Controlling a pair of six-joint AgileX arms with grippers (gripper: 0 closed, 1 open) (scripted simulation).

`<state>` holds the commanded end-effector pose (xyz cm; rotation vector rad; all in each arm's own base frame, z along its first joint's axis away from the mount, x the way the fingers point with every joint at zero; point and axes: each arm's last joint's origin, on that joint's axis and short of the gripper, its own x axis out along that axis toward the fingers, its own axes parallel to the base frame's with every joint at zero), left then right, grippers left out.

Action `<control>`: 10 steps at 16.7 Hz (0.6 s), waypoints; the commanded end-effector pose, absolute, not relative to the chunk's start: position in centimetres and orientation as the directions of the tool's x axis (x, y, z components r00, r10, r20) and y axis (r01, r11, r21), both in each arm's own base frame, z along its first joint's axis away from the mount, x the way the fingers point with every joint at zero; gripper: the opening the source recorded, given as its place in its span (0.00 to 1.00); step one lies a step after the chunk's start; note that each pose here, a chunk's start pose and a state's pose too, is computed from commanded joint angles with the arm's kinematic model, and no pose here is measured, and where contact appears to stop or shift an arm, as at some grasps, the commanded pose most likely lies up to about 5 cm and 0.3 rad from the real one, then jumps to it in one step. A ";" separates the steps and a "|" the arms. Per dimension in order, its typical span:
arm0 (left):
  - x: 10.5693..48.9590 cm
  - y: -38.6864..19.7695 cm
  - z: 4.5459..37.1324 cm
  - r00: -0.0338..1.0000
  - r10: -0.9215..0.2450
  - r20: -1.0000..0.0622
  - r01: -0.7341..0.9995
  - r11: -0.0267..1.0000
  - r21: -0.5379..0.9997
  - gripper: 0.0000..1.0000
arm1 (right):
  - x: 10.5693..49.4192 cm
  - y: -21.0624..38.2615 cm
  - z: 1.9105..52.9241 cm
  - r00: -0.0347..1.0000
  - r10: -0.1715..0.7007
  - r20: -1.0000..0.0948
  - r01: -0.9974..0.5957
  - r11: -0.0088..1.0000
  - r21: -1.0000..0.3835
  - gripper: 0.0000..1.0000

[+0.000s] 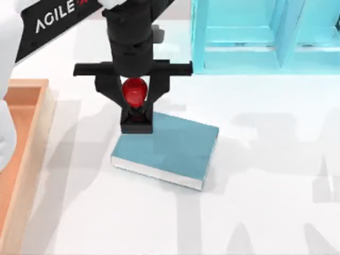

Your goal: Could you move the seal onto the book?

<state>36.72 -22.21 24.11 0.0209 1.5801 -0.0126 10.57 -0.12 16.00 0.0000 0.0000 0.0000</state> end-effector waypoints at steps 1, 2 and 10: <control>36.5 -24.1 23.3 -0.006 0.004 -1.000 0.021 1.000 0.004 0.00 | 10.6 -0.1 16.0 1.000 0.000 0.000 0.000 1.000 0.000 1.00; 36.3 -25.4 22.6 -0.002 0.002 -1.000 0.021 1.000 0.002 0.00 | 10.6 -0.1 16.0 1.000 0.000 0.000 0.000 1.000 0.000 1.00; 36.1 -26.6 22.1 0.003 -0.002 -1.000 0.021 1.000 -0.002 0.00 | 10.6 -0.1 16.0 1.000 0.000 0.000 0.000 1.000 0.000 1.00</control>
